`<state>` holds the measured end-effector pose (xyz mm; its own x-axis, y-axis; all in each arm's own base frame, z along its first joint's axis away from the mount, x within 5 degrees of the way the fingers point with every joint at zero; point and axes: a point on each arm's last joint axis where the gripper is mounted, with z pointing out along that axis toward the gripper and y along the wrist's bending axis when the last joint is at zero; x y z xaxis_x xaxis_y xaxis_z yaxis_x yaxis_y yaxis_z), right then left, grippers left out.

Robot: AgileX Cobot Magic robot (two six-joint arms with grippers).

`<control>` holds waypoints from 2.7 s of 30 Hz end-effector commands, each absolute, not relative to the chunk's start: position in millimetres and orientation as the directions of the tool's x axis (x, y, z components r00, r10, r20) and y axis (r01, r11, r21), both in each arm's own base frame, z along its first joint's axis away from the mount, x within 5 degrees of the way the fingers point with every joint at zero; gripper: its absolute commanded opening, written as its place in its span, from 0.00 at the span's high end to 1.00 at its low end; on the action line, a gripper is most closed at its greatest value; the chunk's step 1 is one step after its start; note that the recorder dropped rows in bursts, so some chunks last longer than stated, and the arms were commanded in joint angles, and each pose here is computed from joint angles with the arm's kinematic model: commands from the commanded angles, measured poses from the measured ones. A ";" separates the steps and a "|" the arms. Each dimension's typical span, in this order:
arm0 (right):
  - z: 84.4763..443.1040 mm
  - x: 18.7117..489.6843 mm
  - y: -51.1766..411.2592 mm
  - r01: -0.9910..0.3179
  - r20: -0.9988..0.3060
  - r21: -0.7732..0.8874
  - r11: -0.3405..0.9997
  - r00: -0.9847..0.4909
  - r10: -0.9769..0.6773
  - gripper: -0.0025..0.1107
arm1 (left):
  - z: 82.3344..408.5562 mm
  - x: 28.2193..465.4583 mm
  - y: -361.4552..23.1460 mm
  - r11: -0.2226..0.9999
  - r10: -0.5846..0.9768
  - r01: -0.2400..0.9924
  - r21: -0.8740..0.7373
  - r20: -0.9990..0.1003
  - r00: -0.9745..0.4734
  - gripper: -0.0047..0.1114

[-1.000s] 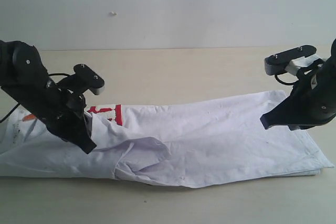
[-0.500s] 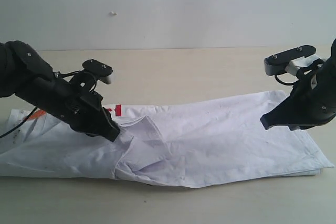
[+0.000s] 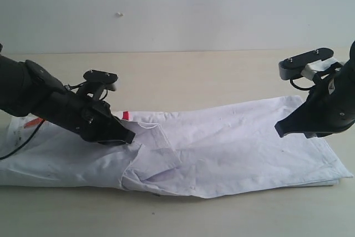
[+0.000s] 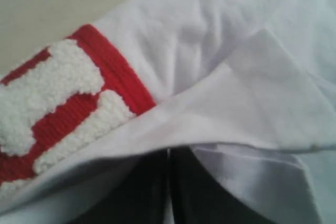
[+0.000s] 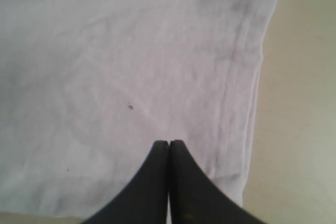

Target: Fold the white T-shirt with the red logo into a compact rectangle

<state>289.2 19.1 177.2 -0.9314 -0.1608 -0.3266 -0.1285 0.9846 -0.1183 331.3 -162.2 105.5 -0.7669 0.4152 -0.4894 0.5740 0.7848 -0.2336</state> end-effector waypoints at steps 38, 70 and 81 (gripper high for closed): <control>178.6 285.5 19.7 -0.131 -0.306 -0.090 0.987 -0.940 -0.152 0.98 | 148.5 318.6 53.1 0.903 -0.265 -0.101 -0.418 -0.354 -0.897 0.22; 178.5 285.0 19.7 -0.129 -0.301 -0.088 0.988 -0.942 -0.150 0.98 | 123.9 307.9 27.3 0.752 -0.122 0.020 -0.659 -0.170 -0.978 0.96; 178.5 285.0 19.7 -0.129 -0.301 -0.088 0.988 -0.942 -0.150 0.98 | 115.7 309.4 38.8 0.839 -0.154 -0.039 -0.542 -0.170 -0.973 0.91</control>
